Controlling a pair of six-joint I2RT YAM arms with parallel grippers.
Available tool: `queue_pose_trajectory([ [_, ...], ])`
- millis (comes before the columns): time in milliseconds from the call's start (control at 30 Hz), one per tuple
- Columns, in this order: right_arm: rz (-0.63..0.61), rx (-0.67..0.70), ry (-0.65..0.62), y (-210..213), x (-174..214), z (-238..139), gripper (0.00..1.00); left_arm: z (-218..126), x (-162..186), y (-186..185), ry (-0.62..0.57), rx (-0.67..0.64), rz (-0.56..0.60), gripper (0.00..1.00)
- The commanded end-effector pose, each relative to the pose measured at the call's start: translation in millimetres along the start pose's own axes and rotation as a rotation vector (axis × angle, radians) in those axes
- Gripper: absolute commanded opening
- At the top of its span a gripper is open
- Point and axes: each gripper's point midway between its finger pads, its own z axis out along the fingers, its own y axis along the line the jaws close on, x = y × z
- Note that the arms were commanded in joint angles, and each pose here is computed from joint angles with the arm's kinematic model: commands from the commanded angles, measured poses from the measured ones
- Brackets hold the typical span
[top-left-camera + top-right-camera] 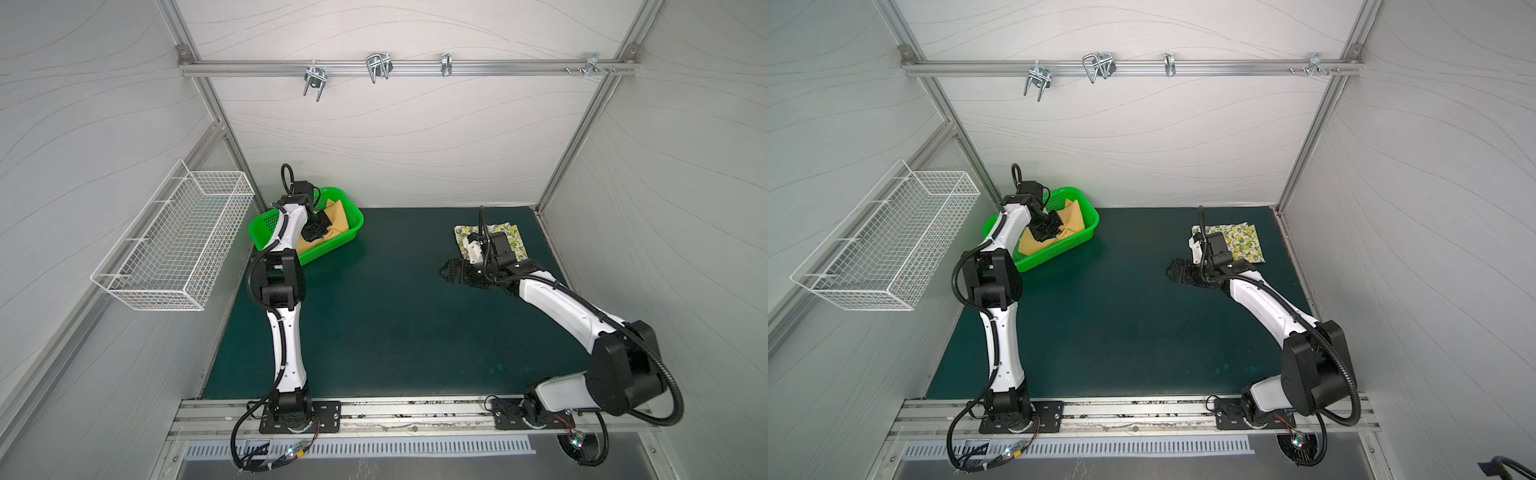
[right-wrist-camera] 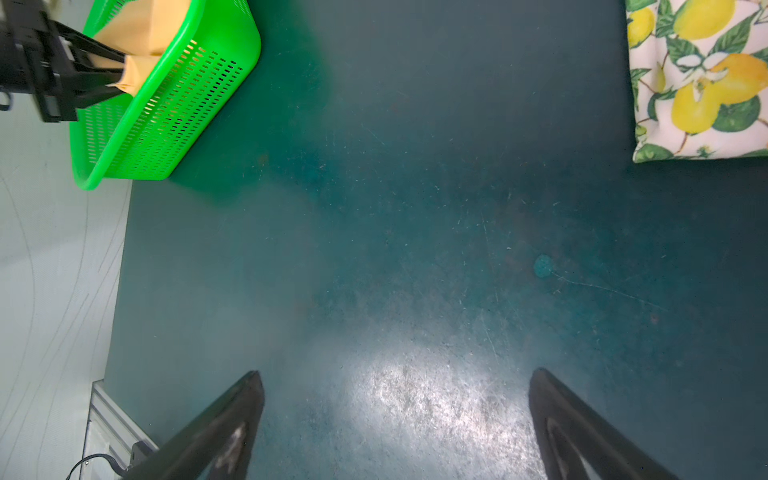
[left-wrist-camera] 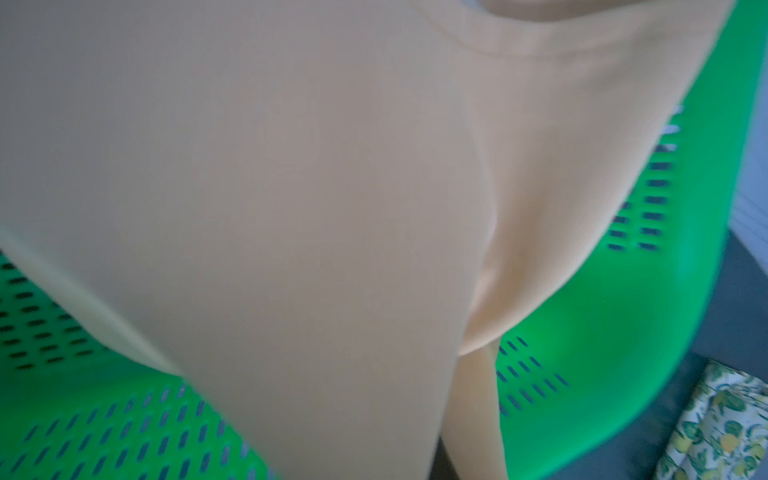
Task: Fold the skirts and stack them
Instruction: 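Reach the left gripper into the green basket and grasp the tan skirt, then lift the tan skirt out with the left gripper and drop it mid-table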
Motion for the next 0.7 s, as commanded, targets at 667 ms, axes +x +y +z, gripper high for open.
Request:
queue_pose_trajectory([
  [667,-0.072,-0.023,-0.128,17.6,-23.1,-33.8,0.99,-199.8,168.9,-162.0,-0.178,0.471,0.383,0.0],
])
